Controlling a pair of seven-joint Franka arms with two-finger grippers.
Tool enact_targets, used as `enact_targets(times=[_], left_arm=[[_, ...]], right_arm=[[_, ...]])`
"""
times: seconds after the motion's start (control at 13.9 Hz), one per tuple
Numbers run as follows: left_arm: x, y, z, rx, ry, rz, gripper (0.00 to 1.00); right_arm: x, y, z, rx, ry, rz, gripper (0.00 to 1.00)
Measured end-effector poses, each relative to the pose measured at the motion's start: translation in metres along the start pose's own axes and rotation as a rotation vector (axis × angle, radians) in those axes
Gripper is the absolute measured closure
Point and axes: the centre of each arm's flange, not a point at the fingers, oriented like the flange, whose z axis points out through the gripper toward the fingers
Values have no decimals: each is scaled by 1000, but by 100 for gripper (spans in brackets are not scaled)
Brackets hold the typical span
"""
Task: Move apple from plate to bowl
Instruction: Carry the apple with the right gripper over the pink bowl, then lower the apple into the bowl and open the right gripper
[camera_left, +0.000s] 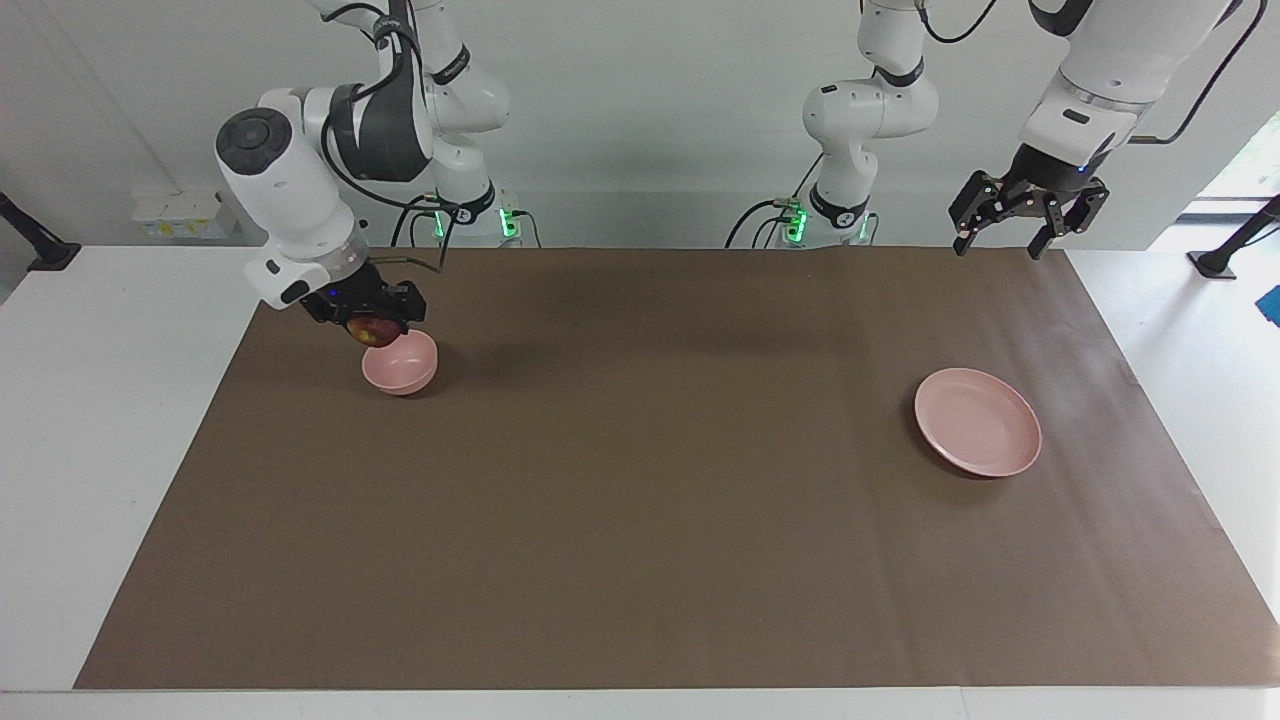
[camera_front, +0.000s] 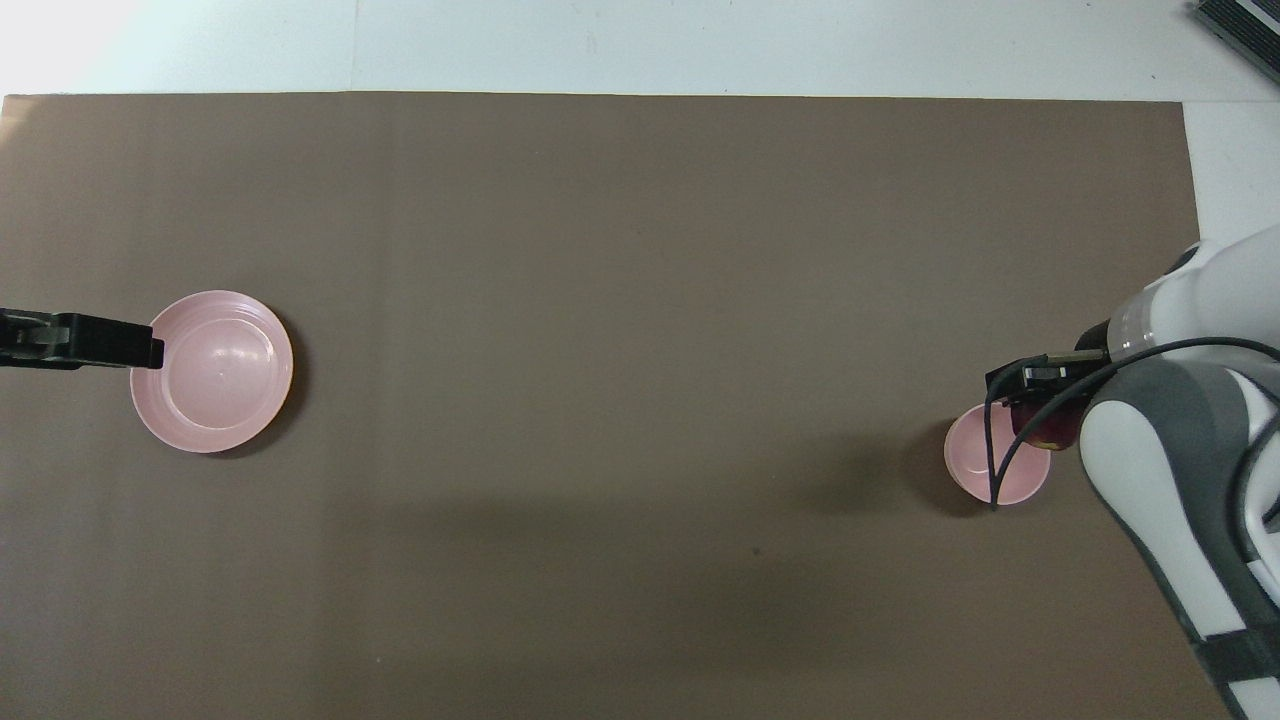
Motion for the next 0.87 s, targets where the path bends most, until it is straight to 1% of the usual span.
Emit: enact_targets(times=[0.14,0.29,0.51,0.65,0.87], left_arm=[[0,-1,0,0,0,-3,0],[0,-2,0,0,0,-3,0],[0,-2,0,0,0,-3,0],[0,-2,0,0,0,-3,0],[0,-2,0,0,0,-3,0]], right_arm=[[-11,5,40,2,2,-1,24],[-24,7,69,4,11,-1,24],[-37,10,104,5,58,6,24],[-42,15,121,6,68,16,24],[-40,27,135,6,71,29,24]])
